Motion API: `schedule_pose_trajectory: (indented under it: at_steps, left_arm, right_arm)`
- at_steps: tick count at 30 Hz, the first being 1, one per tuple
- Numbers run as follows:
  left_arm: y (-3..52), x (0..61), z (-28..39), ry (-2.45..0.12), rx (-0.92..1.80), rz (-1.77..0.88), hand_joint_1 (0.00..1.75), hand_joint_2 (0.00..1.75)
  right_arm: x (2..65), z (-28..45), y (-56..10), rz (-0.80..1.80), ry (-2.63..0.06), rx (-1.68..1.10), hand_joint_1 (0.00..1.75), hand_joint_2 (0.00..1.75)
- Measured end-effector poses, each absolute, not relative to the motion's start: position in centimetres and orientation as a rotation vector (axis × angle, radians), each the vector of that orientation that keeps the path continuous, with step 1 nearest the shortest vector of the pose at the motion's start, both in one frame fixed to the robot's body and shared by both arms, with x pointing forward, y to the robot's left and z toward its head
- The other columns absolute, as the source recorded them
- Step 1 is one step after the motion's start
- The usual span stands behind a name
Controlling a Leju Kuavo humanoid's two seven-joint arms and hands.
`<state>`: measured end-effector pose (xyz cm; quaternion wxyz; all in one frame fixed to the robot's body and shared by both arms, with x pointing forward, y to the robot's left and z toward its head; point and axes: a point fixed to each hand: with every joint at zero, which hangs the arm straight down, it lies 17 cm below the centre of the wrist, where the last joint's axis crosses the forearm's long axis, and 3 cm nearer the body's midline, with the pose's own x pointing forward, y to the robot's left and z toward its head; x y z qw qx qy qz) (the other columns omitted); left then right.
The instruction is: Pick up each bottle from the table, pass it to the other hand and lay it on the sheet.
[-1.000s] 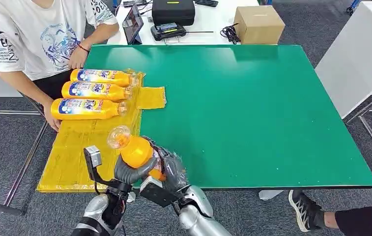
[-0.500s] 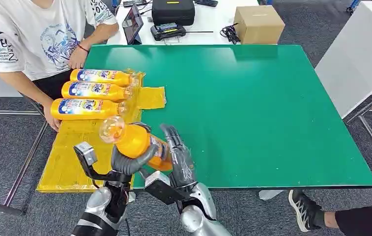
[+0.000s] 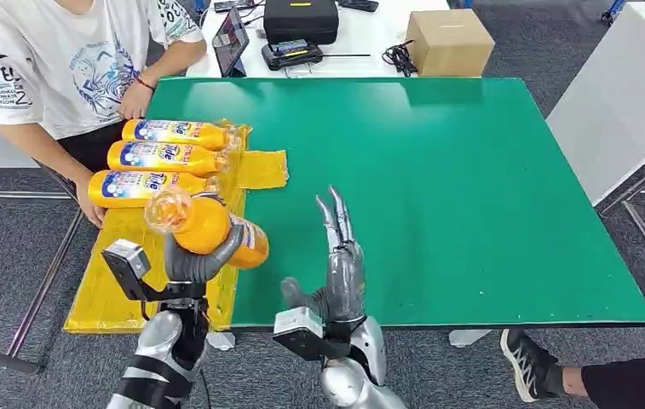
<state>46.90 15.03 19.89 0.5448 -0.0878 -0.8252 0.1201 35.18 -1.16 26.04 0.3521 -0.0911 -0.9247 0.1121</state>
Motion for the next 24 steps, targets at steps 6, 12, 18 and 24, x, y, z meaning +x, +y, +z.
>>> schedule_pose_trajectory:
  at_steps: [6,12,18,24]
  left_arm:
    - [17.4,48.3,20.0,-1.982,-0.048,0.283,1.75,1.75]
    - [18.5,49.1,21.6,-2.102,0.639,-0.184,1.75,1.75]
    - [18.5,50.8,20.1,-2.036,1.052,-0.69,1.75,1.75]
    - [19.5,52.1,16.8,-1.896,1.144,-0.866,1.75,1.75]
  right_arm:
    - [34.1,28.2,-1.7,0.256,-2.474,-0.24,0.0,0.0]
    - [34.2,29.0,-2.3,0.194,-2.464,-0.21,0.0,0.0]
    - [34.1,29.4,-2.0,0.179,-2.457,-0.176,0.0,0.0]
    - [34.2,29.5,-2.1,0.167,-2.447,-0.166,0.0,0.0]
